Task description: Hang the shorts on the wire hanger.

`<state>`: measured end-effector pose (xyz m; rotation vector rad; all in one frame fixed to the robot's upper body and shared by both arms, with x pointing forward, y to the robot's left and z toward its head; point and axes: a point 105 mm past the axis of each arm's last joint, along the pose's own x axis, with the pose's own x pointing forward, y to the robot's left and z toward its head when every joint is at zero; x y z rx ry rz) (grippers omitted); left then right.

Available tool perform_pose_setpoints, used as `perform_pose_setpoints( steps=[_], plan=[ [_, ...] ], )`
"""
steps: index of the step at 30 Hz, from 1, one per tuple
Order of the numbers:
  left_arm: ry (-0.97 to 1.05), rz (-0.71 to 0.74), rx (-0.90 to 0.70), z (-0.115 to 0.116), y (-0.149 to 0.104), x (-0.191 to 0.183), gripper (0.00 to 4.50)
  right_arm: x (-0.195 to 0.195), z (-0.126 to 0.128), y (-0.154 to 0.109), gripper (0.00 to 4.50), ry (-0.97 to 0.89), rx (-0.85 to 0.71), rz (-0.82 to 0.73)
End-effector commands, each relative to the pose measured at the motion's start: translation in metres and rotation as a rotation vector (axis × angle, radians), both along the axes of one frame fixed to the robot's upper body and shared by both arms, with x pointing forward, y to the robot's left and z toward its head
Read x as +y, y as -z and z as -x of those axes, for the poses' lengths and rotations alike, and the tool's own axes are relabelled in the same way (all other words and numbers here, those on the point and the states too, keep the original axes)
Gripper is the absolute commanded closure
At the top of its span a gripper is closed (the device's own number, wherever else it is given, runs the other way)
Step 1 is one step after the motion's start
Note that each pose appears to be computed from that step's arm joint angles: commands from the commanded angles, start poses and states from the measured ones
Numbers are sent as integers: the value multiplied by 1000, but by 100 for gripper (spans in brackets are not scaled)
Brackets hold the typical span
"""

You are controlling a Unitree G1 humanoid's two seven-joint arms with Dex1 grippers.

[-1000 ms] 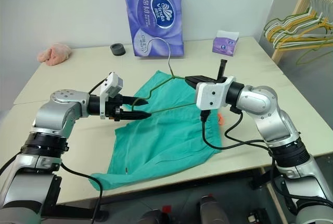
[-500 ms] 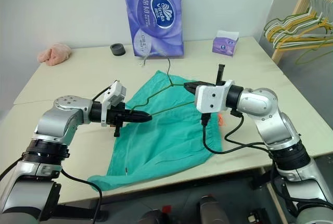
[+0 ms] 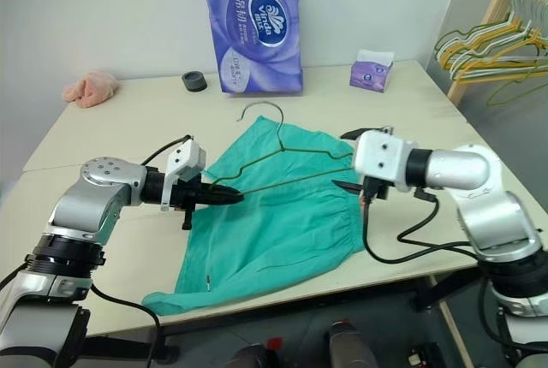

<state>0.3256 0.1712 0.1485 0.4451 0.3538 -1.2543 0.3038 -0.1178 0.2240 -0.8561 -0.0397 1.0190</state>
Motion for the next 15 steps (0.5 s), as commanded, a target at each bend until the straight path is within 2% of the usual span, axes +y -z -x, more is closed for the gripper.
perform_pose_setpoints(
  steps=[1,11,15],
  plan=[
    [63,-34,-75,4,-15,-6,450,5,8,2,40,18,94,-32],
    [142,-93,-101,13,-19,-12,450,11,-5,40,40,24,306,108],
    [148,-111,-114,13,-19,-12,450,12,-10,48,132,12,364,150]
  ],
)
